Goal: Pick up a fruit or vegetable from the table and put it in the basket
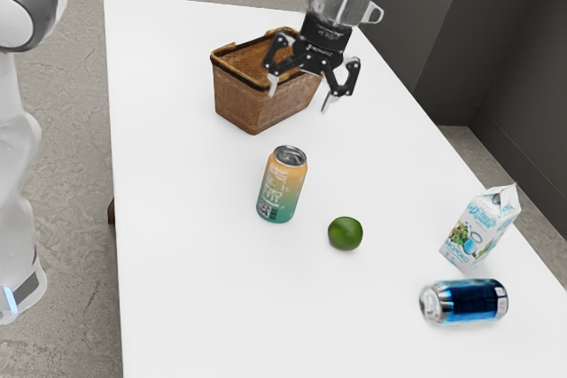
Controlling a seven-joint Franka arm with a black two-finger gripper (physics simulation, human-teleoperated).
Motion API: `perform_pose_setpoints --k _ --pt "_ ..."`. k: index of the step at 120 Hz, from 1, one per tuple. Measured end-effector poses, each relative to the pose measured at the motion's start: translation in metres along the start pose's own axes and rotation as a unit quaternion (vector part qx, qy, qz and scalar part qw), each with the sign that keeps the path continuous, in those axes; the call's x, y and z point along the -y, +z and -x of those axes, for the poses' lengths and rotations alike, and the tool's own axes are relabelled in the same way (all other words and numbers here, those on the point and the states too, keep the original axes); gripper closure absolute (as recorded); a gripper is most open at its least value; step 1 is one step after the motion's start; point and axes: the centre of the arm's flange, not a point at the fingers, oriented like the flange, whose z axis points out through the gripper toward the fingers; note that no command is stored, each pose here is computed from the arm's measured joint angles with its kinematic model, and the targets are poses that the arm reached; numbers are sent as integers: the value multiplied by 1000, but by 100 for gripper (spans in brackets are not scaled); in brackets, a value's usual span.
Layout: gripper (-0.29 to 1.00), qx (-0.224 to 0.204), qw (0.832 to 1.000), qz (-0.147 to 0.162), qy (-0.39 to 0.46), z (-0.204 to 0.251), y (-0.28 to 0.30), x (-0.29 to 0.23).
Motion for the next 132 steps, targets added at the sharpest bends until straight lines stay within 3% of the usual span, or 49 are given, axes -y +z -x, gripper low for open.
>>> perform_pose_setpoints --k 15,29,47,55,69,79,102,132 --pt "0 -4 998 23 -59 34 -5 -3" --pt "0 0 991 34 -127 37 -7 -8" --pt "0 -5 978 50 -201 22 0 -75" --pt "0 -7 977 37 -209 18 22 -95" --pt "0 -7 979 -15 -201 21 112 -120" --pt "0 5 979 -29 -201 18 164 -128" --pt "0 28 979 2 -200 18 200 -135" --pt "0 43 975 56 -212 -8 189 -139"
